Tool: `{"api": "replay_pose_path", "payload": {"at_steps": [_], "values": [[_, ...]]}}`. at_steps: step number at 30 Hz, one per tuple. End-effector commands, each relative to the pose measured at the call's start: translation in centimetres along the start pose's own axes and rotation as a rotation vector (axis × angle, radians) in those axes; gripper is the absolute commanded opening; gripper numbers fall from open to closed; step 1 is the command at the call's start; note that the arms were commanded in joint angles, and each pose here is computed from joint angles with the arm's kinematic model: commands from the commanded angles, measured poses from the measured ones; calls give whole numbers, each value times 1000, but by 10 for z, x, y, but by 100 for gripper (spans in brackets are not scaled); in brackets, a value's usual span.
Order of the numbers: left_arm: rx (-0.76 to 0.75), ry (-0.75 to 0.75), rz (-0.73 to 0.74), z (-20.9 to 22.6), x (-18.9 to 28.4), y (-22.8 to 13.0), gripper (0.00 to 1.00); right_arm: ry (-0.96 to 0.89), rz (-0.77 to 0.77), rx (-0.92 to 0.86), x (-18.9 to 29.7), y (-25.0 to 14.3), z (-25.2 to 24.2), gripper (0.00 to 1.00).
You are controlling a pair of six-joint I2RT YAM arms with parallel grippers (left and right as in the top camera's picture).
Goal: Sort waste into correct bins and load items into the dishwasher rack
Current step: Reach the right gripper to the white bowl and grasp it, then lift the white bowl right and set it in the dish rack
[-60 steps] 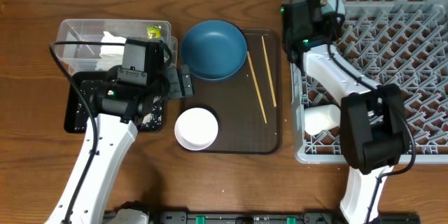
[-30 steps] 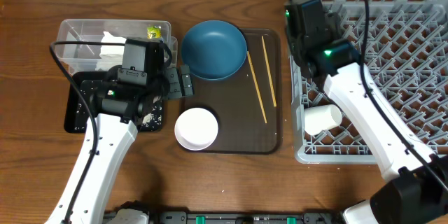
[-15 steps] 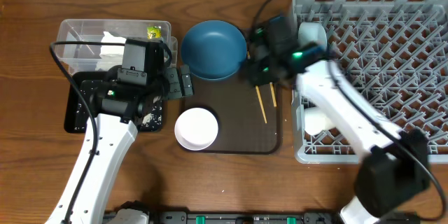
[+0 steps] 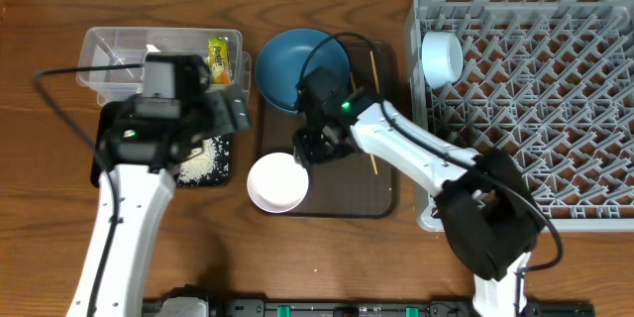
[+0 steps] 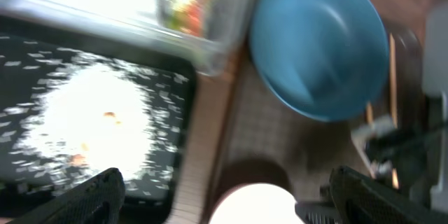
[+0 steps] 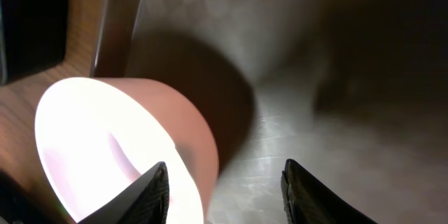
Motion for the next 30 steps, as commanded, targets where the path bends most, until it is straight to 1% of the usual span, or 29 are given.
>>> {"api": "replay_pose_path", "payload": {"at_steps": [1, 3, 4, 6, 8, 12, 19, 22, 26, 30], "values": [[50, 7, -87, 15, 21, 18, 96, 25, 21, 2, -8, -4, 12, 48], [84, 22, -112, 25, 25, 25, 96, 13, 27, 10, -11, -5, 14, 45], [96, 30, -119, 29, 26, 28, 96, 4, 29, 13, -12, -6, 14, 40], [118, 44, -128, 36, 27, 31, 96, -12, 37, 17, -15, -8, 15, 27], [127, 50, -130, 39, 26, 33, 96, -18, 40, 21, -17, -9, 15, 17], [128, 52, -130, 39, 26, 33, 96, -17, 41, 21, -17, -9, 16, 2], [128, 52, -130, 39, 26, 33, 96, -20, 60, 20, -17, -13, 16, 1], [128, 52, -130, 39, 26, 33, 96, -17, 41, 31, -7, -10, 17, 1], [128, 52, -130, 39, 26, 33, 96, -35, -52, 57, 35, -1, 17, 1], [128, 51, -130, 39, 26, 33, 96, -182, -210, 34, 102, 6, 0, 1]]}}
Point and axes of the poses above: each gripper's point midway between its finger pads, its own x axis back along the fingers, its own z axis along the line the jaws close on, y = z × x, the point moved 6 cm from there along x, back along the fingers, and after that the axes turned 15 degrees about x, right-handed, at the moved point
